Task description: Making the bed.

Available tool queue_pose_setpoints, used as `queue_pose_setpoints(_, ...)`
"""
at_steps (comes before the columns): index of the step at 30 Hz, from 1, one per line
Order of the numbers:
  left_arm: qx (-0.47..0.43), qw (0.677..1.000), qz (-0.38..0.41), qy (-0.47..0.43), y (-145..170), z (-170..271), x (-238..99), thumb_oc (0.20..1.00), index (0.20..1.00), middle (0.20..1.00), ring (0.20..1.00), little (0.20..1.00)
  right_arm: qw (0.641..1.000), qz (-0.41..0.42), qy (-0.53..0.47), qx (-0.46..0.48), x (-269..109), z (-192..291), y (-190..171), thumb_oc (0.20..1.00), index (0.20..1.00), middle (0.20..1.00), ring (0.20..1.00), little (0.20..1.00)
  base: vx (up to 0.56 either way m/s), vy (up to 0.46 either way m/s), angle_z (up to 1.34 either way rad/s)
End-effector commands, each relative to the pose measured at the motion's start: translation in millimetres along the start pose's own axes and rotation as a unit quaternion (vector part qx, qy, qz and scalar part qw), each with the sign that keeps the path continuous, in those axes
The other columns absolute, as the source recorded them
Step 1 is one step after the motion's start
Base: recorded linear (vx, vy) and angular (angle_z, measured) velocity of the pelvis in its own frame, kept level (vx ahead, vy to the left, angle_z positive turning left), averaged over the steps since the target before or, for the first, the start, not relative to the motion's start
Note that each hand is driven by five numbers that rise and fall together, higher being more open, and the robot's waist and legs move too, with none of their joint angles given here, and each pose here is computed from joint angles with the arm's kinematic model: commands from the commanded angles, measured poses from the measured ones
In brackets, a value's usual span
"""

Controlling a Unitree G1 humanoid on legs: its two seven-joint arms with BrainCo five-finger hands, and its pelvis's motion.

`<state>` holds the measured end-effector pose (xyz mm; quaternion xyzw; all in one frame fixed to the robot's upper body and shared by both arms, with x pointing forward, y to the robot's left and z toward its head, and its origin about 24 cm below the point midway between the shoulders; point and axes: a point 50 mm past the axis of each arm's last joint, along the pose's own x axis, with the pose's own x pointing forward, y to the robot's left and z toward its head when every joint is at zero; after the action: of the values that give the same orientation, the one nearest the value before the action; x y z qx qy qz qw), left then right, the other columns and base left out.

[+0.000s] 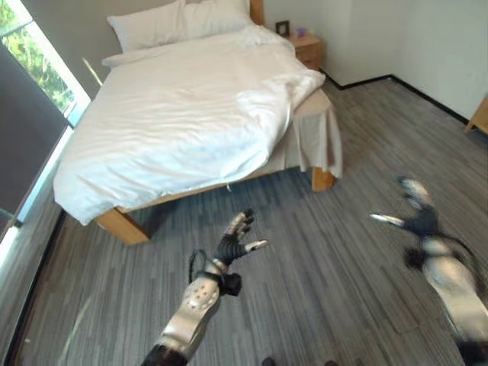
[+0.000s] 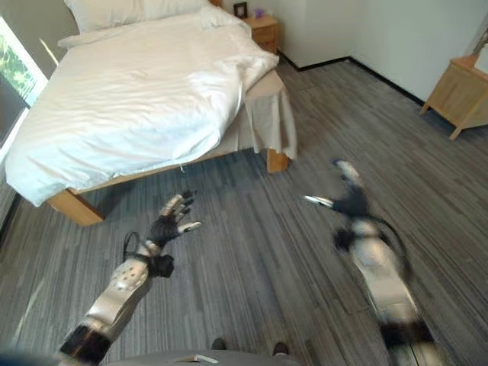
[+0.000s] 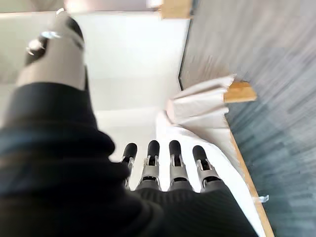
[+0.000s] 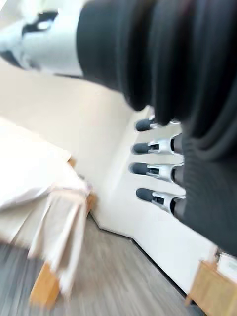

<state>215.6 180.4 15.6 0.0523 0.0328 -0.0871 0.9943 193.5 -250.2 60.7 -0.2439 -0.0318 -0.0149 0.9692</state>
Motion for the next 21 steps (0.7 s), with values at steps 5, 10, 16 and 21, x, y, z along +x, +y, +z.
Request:
queue_pose_setpoints(5,0.048,0.997,-0.023,-0.058,0,21,11,1.0,1.0,1.0,1.0,1.0,0.999,0.03,-0.032,0.004,8,8,12,1.0,1.0,1.0,1.0,1.0,-0.01,-0.023,-0.09)
queue_pose_setpoints(10,0.042,0.995,0.002,-0.093,5,36,20,1.0,1.0,1.0,1.0,1.0,0.998,0.043,-0.053,0.0,18,16,21,1.0,1.0,1.0,1.0,1.0,-0.04,-0.13,-0.11)
queue_pose_setpoints(16,0.009,0.996,0.008,-0.091,0,32,20,1.0,1.0,1.0,1.0,1.0,0.997,0.049,-0.054,0.0,18,17,15,1.0,1.0,1.0,1.0,1.0,0.05,-0.248,-0.46)
queue_pose_setpoints(21,-0.008,0.996,0.005,-0.088,-11,29,22,1.0,1.0,1.0,1.0,1.0,0.997,0.056,-0.048,-0.007,19,15,17,1.0,1.0,1.0,1.0,1.0,0.35,-0.04,-0.23)
